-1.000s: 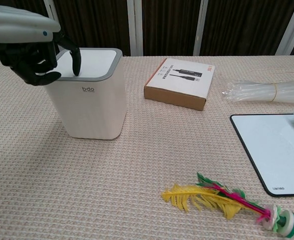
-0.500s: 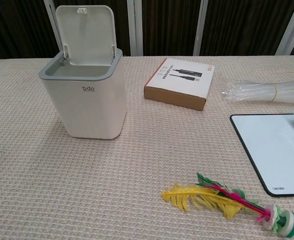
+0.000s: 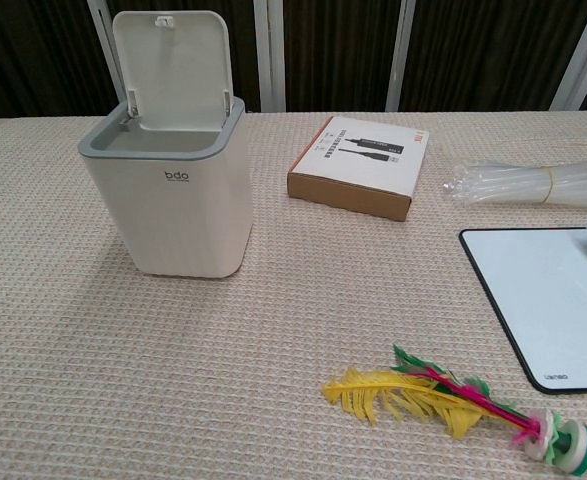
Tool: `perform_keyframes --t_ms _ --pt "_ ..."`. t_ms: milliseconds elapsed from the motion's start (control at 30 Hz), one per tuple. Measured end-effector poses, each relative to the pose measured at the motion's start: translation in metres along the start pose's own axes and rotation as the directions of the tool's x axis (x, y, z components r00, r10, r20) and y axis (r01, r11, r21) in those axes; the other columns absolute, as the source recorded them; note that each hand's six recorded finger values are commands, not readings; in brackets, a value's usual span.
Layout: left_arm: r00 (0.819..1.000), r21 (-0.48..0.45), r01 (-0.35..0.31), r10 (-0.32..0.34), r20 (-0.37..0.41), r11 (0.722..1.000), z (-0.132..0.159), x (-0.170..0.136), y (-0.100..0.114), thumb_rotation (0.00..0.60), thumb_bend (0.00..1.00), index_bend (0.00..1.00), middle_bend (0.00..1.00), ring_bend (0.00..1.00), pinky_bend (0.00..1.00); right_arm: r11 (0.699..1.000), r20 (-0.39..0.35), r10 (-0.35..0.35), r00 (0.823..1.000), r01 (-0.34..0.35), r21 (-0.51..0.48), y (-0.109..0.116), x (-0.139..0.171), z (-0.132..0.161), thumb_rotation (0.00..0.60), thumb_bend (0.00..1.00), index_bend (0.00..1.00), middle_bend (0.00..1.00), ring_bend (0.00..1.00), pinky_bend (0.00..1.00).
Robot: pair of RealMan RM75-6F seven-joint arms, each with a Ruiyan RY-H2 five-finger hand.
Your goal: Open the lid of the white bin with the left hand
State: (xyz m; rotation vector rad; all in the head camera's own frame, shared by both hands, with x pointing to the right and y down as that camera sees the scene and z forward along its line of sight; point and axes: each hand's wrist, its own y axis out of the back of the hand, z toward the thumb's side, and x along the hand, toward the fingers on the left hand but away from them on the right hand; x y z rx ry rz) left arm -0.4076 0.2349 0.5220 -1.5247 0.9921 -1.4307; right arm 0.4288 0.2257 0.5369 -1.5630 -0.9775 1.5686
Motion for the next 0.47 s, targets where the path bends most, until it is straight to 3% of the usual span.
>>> perform_keyframes --t_ms 167,467 --pt "0.999 -0.049 0.002 -0.005 -0.052 0.999 -0.032 -0.027 -0.012 0.600 0.07 0.25 0.17 0.05 0.14 0.999 -0.034 -0.009 0.999 0.007 -0.038 0.004 0.002 0.004 0.600 0.29 0.19 0.07 0.00 0.01" --pt "0.997 -0.076 -0.044 0.039 -0.060 0.996 -0.043 -0.037 -0.006 0.600 0.07 0.25 0.18 0.05 0.14 0.992 -0.067 -0.089 0.994 0.082 -0.093 0.016 0.008 0.009 0.600 0.29 0.19 0.07 0.00 0.01"
